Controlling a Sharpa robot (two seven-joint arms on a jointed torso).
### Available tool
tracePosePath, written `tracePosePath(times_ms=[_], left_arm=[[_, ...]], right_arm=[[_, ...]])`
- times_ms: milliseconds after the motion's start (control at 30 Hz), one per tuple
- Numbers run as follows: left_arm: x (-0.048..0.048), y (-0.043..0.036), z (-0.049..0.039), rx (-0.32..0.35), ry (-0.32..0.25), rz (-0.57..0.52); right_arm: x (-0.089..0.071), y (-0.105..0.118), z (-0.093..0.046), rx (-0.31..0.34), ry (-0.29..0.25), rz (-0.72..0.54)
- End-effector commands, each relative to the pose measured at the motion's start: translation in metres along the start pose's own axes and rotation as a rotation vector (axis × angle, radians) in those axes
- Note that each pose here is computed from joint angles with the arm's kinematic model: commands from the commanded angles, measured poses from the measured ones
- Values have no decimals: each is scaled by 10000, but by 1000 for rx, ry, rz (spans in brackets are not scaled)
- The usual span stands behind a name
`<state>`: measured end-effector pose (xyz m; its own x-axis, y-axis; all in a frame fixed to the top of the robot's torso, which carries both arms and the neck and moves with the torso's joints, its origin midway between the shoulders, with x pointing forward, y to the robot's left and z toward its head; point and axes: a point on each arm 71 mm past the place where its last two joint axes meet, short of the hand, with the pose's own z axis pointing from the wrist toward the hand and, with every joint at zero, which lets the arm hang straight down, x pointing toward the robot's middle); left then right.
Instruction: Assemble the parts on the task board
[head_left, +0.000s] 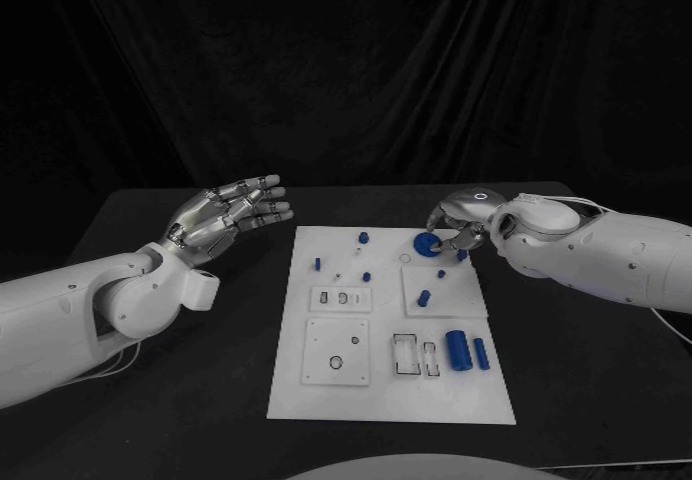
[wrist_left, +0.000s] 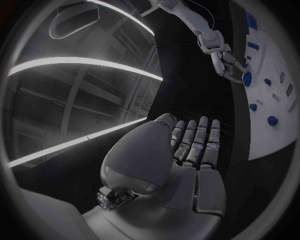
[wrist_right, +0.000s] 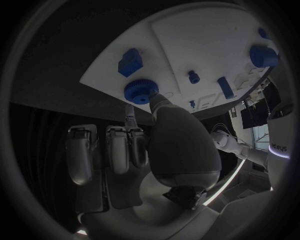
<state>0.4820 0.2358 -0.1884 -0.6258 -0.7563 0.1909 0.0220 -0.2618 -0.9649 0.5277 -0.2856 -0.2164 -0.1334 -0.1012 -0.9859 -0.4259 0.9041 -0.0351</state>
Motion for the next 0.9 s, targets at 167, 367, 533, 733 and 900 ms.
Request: tracePosePath(times_ms=[167,367,533,733,900], left_arm=[[19,-11,2,18,9,-11],[22,-10,4,18,11,-12],[24,-10,6,18,11,-12],[24,-9,8,18,12,-12],[25,-8,10,18,13,-13]], right_arm=[[52,17,16,-7,24,0],[72,23,32,-7,34,-1],[88,27,43,-9,43,-1],[107,38,52,-13,48,-1],[112,48,53,-19,41,0]])
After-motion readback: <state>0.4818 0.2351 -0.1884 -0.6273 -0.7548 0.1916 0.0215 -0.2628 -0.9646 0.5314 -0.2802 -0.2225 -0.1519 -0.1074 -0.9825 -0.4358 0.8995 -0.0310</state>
